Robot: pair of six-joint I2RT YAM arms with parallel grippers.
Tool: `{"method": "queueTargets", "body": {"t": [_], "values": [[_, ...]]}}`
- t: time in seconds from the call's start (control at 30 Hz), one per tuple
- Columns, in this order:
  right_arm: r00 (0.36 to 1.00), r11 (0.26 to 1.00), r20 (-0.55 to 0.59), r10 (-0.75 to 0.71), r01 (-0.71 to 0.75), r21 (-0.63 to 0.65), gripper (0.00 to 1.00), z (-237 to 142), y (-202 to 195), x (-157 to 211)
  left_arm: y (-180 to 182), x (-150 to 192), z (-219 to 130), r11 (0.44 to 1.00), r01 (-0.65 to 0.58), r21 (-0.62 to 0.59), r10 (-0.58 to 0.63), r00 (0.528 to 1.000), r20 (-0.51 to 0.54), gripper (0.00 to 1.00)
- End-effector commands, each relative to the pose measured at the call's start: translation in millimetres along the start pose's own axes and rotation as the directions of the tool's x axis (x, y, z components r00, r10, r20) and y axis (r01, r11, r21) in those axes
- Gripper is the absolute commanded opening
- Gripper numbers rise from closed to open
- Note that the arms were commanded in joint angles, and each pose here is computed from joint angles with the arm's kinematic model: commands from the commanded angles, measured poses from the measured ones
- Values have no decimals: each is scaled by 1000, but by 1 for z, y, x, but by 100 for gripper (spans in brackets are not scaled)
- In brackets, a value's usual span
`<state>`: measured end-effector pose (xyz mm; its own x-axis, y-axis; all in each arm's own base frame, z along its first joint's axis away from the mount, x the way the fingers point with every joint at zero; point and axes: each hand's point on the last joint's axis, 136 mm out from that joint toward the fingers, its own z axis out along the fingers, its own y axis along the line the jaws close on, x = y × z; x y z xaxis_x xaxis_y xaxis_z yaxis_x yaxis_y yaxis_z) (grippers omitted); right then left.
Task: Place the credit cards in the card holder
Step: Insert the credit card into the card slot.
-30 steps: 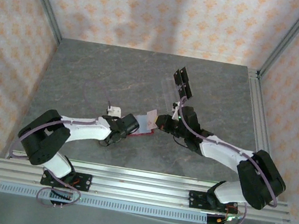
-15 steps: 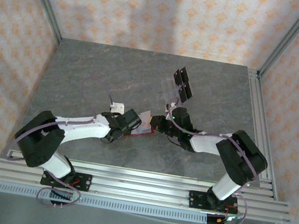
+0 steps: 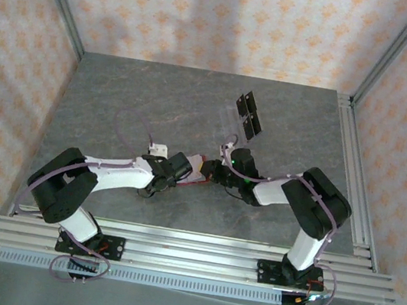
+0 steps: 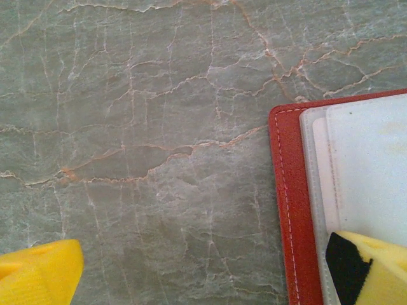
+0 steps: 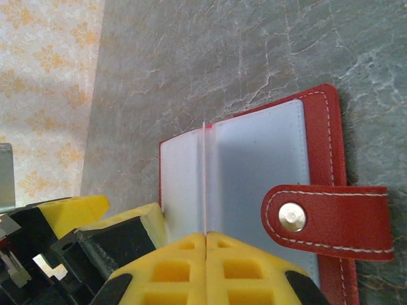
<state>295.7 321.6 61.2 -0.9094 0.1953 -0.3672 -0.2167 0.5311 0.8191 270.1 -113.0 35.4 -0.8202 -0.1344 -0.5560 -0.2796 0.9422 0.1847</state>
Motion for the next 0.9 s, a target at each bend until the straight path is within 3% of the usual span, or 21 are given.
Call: {"method": "queueTargets", "body": {"t": [0.0,0.87], "values": [[999,997,28,-43,45,-68,0,6,17,-10,11,5,4,999,2,-46,-2,1000,4,100],[1000,992,22,0,2,-123,0,21,14,-9,14,9,5,999,1,-47,-1,1000,-1,100]]}}
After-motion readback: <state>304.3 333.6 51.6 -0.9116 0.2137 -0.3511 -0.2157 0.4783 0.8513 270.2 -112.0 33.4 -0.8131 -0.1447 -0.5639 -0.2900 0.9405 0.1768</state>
